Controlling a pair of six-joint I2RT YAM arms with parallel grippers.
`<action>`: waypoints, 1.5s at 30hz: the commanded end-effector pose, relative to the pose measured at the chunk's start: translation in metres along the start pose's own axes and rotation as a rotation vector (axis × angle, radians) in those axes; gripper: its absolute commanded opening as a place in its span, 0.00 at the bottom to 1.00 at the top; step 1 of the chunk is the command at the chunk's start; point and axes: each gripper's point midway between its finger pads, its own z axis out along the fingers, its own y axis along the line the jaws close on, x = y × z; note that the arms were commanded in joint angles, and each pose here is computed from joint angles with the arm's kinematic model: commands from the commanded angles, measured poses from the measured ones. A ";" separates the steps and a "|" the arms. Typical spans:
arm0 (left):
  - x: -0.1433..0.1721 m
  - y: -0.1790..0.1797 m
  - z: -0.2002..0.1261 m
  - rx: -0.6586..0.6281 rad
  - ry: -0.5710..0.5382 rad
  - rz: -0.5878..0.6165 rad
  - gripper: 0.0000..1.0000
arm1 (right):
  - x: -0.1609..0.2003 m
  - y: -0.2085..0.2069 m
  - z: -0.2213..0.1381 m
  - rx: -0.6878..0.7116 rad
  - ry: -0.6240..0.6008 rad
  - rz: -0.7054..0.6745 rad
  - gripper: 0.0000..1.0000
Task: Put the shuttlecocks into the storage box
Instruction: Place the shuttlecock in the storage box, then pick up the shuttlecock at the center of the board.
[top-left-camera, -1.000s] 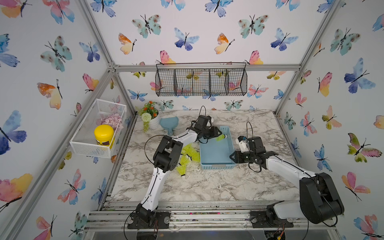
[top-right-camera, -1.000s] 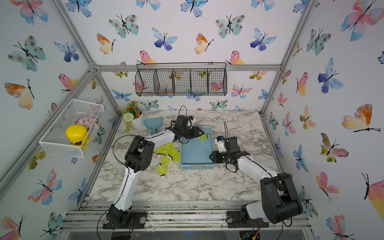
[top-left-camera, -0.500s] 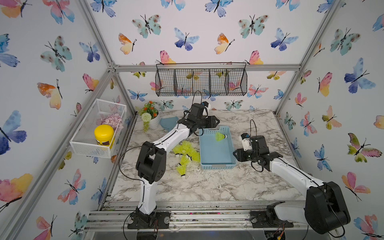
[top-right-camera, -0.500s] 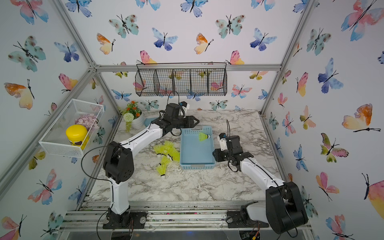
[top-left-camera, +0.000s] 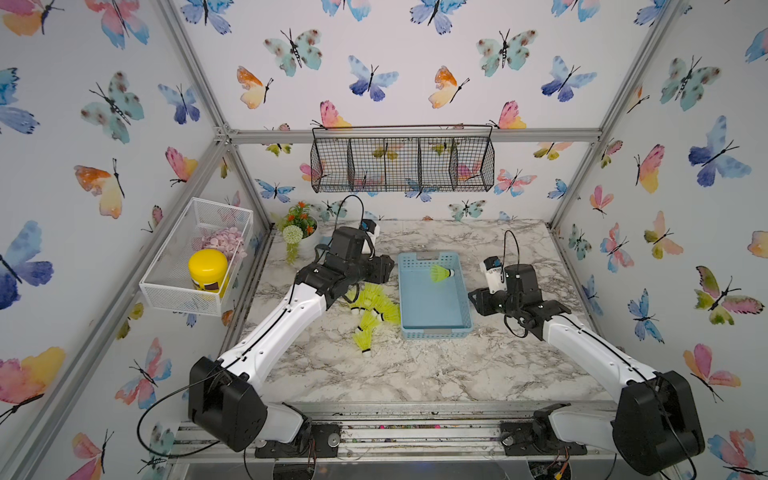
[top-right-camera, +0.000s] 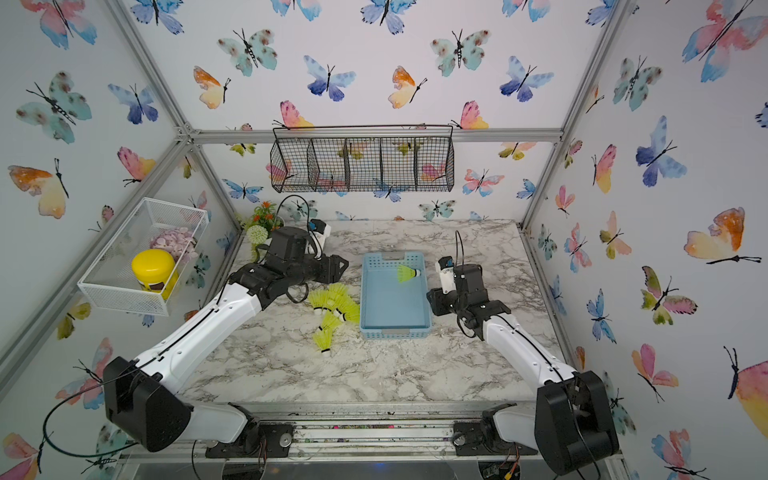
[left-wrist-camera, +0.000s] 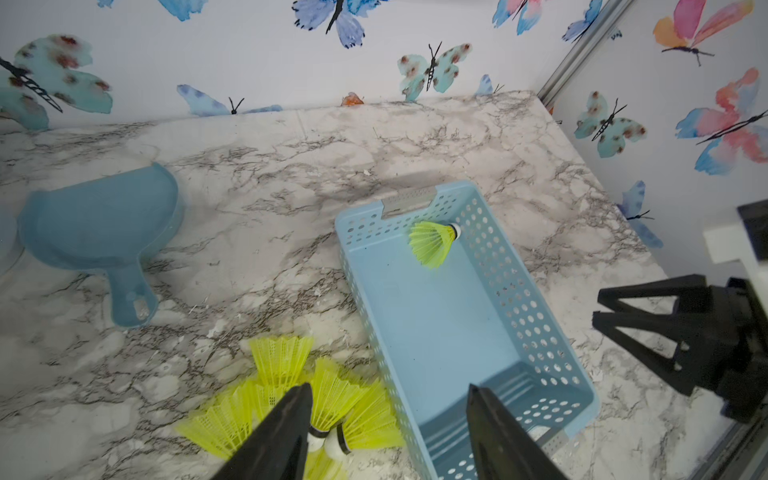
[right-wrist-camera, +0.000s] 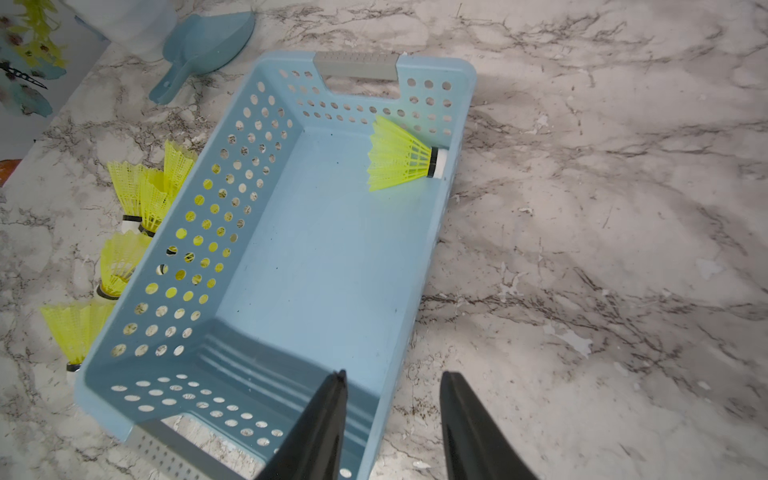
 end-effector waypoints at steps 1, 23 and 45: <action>0.035 0.017 -0.014 -0.079 0.096 0.061 0.66 | -0.024 -0.003 -0.008 0.032 -0.069 -0.035 0.44; 0.129 0.129 0.040 -0.286 0.243 -0.363 0.66 | -0.019 -0.002 -0.005 0.023 -0.065 -0.034 0.44; 0.157 0.151 0.100 -0.265 0.312 -0.405 0.60 | -0.010 -0.004 -0.001 0.028 -0.038 -0.025 0.45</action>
